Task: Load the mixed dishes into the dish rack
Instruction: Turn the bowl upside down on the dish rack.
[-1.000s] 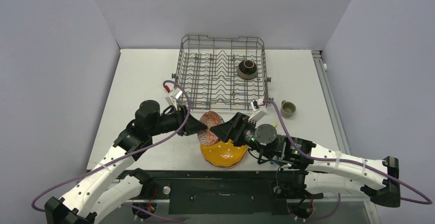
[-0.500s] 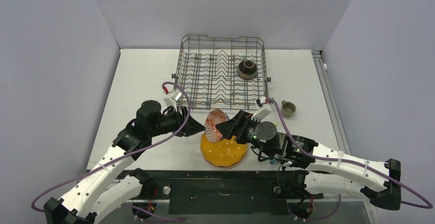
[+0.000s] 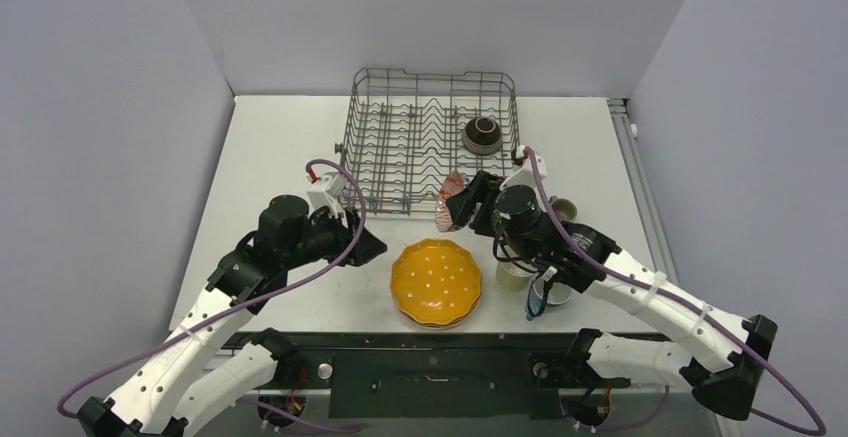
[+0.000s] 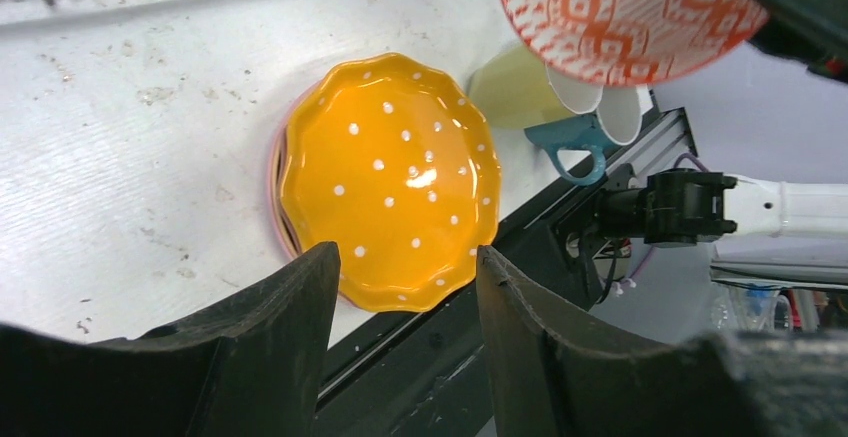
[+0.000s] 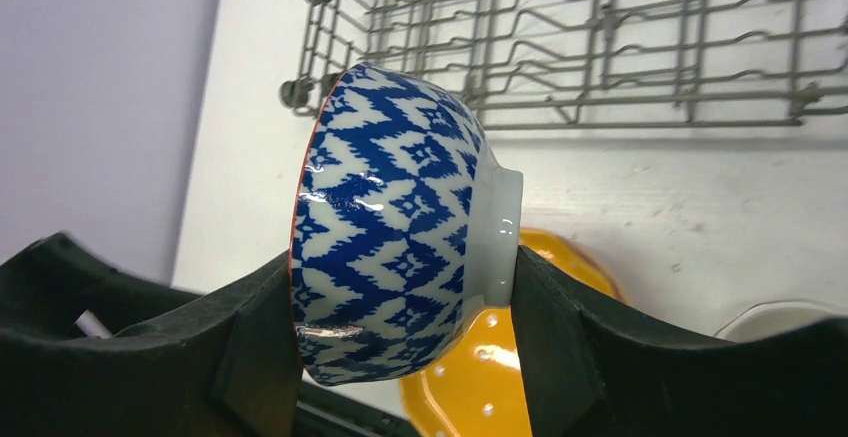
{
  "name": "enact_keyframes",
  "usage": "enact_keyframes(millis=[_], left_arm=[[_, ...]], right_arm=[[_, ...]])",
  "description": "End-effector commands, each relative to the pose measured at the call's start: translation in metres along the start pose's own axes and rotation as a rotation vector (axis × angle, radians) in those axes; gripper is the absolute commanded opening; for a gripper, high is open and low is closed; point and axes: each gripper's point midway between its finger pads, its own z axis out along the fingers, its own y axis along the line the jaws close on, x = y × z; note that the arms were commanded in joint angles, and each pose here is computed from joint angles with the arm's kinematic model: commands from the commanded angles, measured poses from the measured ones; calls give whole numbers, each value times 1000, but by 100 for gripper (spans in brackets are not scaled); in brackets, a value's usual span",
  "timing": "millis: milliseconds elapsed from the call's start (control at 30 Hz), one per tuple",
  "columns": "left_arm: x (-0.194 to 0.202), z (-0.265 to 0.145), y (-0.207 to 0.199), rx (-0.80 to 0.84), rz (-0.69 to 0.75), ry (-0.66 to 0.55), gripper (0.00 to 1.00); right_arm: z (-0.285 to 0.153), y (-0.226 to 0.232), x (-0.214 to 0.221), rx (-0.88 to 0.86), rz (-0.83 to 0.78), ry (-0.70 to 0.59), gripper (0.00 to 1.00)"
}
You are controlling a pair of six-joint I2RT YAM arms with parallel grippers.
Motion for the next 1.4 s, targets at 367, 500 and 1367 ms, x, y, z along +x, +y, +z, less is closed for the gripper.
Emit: enact_keyframes(millis=[367,500,1367], left_arm=[[0,-8,12,-45,129,0,49],[2,-8,12,-35,135,2,49],[7,-14,10,-10,149,-10,49]], right_arm=[[68,-63,-66,344,-270,-30,0],[89,-74,-78,431,-331,-29,0],[182,-150,-106,912,-703,67,0]])
